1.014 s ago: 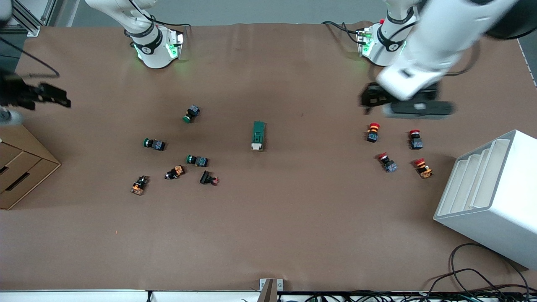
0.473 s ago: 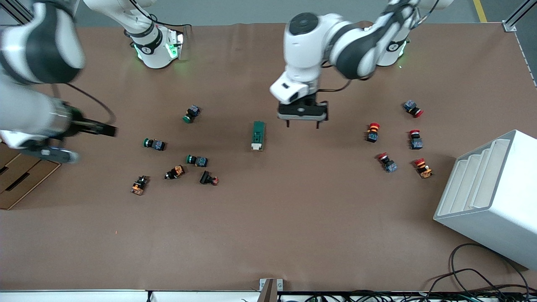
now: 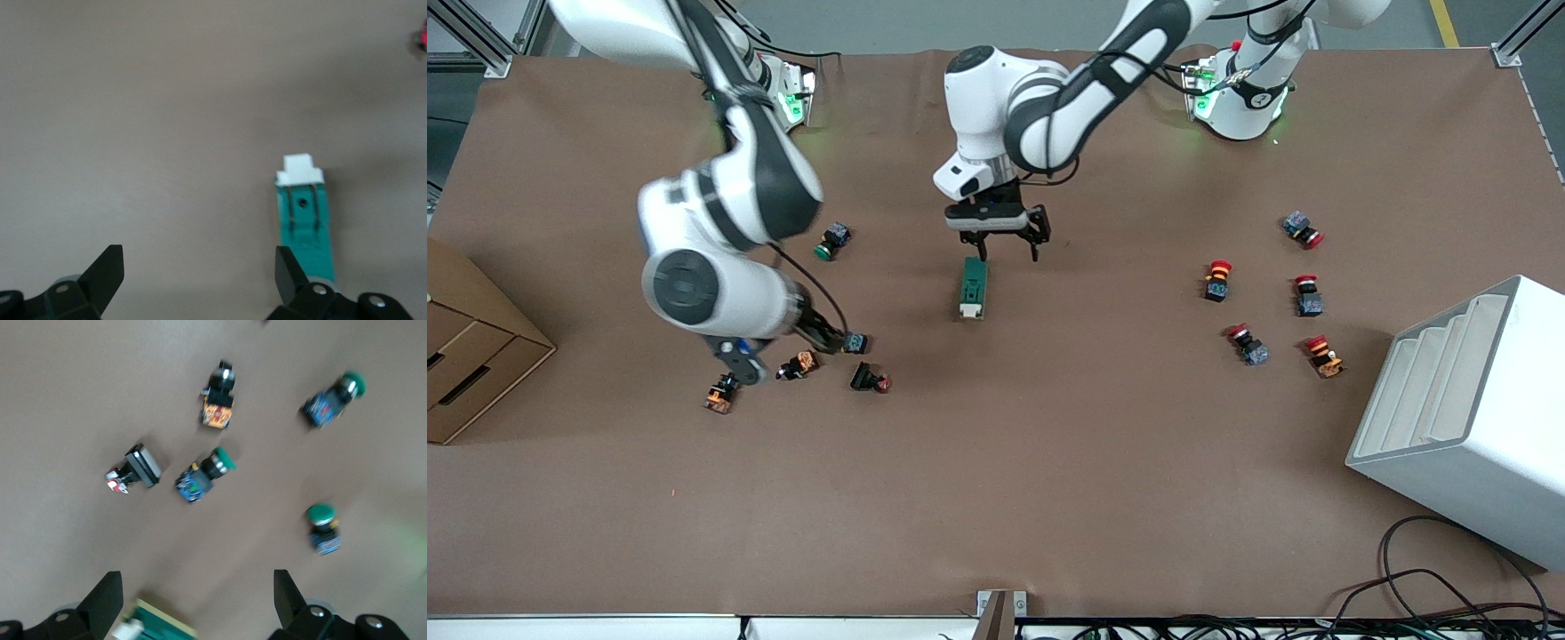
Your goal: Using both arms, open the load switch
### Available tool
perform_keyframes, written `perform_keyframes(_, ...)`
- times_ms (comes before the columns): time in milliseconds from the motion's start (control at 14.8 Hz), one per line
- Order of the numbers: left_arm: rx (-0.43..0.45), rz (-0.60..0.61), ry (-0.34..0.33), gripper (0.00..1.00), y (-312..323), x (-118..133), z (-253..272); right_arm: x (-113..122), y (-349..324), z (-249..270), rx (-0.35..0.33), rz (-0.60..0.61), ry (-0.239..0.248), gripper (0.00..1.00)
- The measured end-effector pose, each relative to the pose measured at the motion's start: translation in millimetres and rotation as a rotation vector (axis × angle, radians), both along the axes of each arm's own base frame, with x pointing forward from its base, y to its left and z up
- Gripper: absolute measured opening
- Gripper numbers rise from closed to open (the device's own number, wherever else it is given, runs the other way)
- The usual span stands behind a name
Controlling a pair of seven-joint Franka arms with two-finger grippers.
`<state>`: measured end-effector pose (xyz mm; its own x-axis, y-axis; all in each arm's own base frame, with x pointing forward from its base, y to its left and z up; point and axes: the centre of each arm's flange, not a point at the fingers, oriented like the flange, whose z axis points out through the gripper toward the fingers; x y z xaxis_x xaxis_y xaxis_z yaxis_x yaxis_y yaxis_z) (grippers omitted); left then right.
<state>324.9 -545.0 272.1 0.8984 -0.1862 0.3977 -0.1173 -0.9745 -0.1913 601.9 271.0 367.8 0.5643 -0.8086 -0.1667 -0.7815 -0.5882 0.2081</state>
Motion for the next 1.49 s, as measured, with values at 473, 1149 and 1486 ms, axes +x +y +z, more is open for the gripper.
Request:
perform_keyframes(473, -0.066, -0.06, -0.192, 1.0, -29.7, -90.2, -95.0, -0.1, 103.8, -86.3, -0.083, -0.387, 0.029, 1.0)
perform_keyframes(1149, -0.174, -0.096, -0.342, 1.0, -14.1, -85.2, -154.6, -43.2, 172.4, -159.9, -0.141, -0.547, 0.114, 1.0)
perform_keyframes(1486, -0.212, -0.061, -0.355, 1.0, -12.7, -87.8, -158.9, -53.7, 179.5, -159.2, -0.151, -0.539, 0.167, 1.0)
